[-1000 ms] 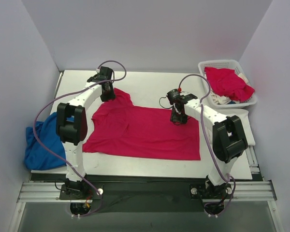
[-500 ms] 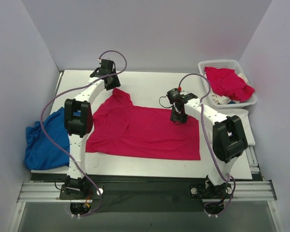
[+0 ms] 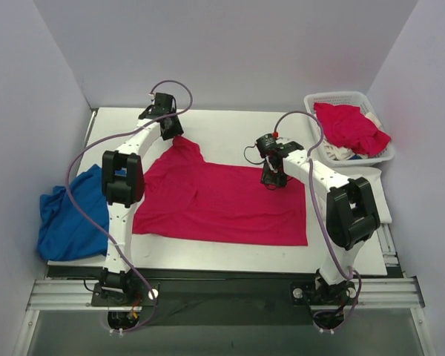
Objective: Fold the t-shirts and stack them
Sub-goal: Grap the side of the flattened tshirt furthest away from the robot with both arms
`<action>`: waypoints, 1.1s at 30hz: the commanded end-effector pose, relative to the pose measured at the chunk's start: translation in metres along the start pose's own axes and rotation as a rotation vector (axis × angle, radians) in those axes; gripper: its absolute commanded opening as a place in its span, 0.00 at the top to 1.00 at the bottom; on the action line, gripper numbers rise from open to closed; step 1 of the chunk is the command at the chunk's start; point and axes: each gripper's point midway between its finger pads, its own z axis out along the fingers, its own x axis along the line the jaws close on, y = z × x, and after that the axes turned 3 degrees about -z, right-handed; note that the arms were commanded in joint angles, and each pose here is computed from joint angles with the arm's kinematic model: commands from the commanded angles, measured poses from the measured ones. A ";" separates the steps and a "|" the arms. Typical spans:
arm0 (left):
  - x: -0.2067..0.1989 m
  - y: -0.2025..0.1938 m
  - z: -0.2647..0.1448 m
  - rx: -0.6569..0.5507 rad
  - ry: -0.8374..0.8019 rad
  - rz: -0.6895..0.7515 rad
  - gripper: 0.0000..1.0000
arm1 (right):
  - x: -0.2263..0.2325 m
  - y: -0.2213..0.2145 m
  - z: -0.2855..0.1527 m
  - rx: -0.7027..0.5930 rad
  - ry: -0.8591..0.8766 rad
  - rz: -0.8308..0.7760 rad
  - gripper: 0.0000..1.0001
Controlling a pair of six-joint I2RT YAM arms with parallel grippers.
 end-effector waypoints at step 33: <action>-0.003 0.031 -0.022 -0.041 -0.016 -0.023 1.00 | -0.037 0.024 0.002 -0.022 -0.119 0.055 0.69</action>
